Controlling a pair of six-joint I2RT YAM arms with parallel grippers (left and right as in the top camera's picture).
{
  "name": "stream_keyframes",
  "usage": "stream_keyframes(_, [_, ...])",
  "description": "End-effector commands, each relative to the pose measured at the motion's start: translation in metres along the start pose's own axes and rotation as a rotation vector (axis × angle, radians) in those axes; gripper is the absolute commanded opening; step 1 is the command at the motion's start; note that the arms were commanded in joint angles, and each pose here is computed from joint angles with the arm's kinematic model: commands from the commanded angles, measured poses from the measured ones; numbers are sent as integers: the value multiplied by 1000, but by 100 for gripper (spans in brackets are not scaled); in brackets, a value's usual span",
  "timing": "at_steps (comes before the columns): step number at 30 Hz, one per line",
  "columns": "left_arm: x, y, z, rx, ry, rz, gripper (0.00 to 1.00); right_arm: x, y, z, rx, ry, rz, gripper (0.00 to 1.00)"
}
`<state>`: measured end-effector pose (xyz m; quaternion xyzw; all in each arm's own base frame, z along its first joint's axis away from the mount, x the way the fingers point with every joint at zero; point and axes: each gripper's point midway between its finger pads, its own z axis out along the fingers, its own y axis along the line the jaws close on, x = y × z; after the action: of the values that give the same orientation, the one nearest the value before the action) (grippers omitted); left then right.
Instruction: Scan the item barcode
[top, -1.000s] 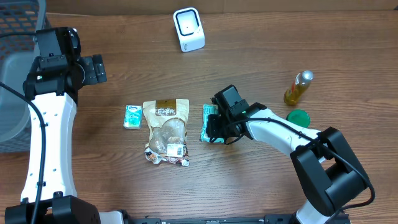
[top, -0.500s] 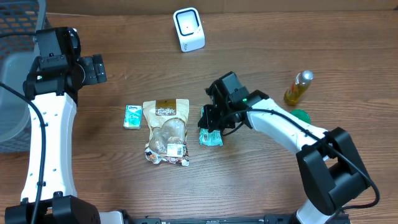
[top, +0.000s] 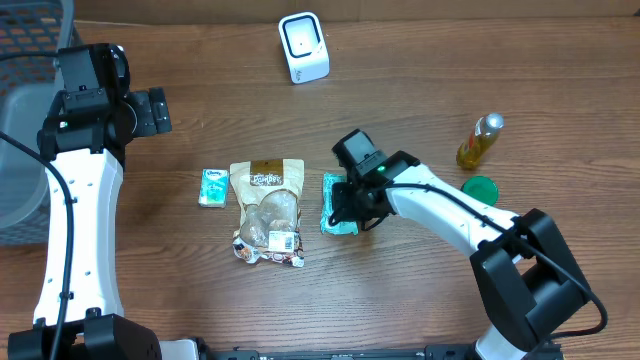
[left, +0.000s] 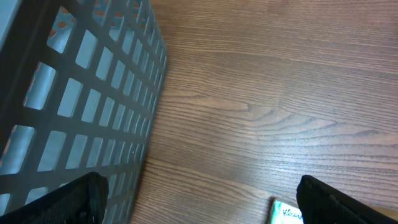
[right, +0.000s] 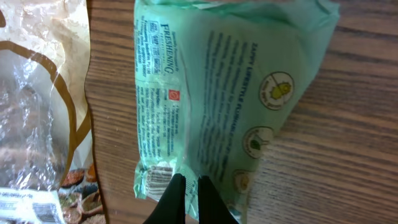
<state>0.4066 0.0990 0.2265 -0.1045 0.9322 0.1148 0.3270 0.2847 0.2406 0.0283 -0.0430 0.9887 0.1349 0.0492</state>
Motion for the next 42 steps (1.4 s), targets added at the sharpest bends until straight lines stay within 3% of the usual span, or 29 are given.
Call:
stream_keyframes(1, [-8,-2,-9,6,-29,-10,99,-9,5,-9,50,-79,6,7])
stream_keyframes(13, [-8,-2,-9,6,-29,-10,100,-17,18,-51,210,-151,27,11])
stream_keyframes(21, [-8,-2,-9,6,-29,-10,100,-6,15,-39,246,-149,74,25])
stream_keyframes(42, [-8,-2,-9,6,-29,-10,100,11,-4,17,362,-31,53,25])
